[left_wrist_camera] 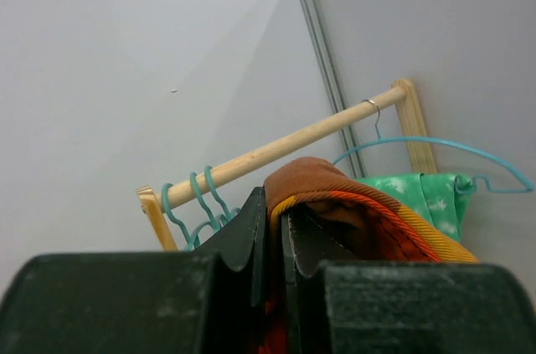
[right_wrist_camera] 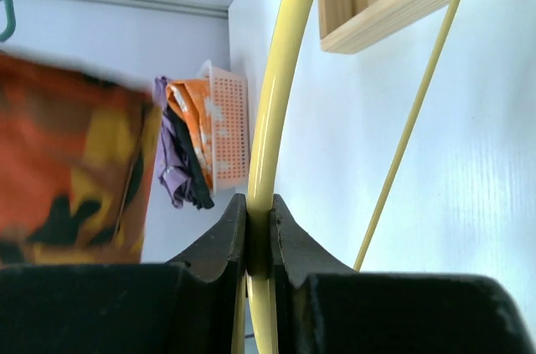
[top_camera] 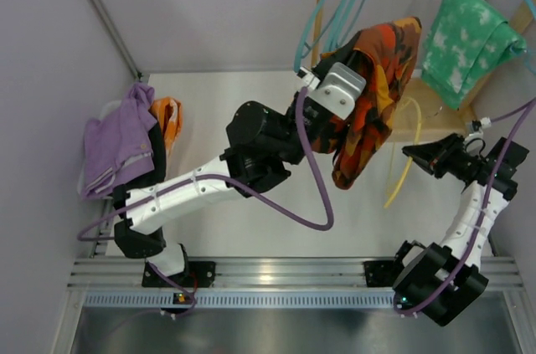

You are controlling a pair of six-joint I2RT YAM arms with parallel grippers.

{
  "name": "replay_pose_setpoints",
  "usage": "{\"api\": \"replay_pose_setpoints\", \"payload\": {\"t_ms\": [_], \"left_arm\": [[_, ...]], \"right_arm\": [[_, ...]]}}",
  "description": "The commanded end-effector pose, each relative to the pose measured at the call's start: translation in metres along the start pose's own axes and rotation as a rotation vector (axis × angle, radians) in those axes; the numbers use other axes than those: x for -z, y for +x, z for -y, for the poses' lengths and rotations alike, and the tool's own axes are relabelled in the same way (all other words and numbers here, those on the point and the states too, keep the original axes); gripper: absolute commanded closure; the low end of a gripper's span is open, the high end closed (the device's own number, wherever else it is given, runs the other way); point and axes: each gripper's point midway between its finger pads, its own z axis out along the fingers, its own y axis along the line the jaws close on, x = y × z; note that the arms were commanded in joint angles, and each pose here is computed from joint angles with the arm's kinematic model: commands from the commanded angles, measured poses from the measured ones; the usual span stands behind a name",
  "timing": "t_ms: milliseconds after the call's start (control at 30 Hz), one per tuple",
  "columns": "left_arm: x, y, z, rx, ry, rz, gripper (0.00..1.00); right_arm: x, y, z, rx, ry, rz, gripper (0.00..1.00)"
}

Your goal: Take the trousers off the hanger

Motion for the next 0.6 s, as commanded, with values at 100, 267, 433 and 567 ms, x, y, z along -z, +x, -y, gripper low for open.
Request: {"api": "replay_pose_setpoints", "payload": {"t_ms": [100,267,433,567], "left_arm": [[0.034,-0.108,-0.102,0.224,-0.157,0.246,1.00],[0.057,-0.085,-0.101,0.269,-0.128,0.156,1.00],[0.073,-0.051,-0.129,0.296,-0.199,0.073,1.00],[0.087,-0.034,-0.157,0.284,-0.253,0.047,1.00]], "right_arm": [[0.010,-0.033,-0.025,0.163,-0.020,0.086,1.00],[0.013,-0.044,-0.045,0.186,-0.052,0.116,1.00],[0.016,-0.053,-0.058,0.220,-0.062,0.141,1.00],[0.016,-0.057,-0.061,0.224,-0.060,0.151,1.00]]}}
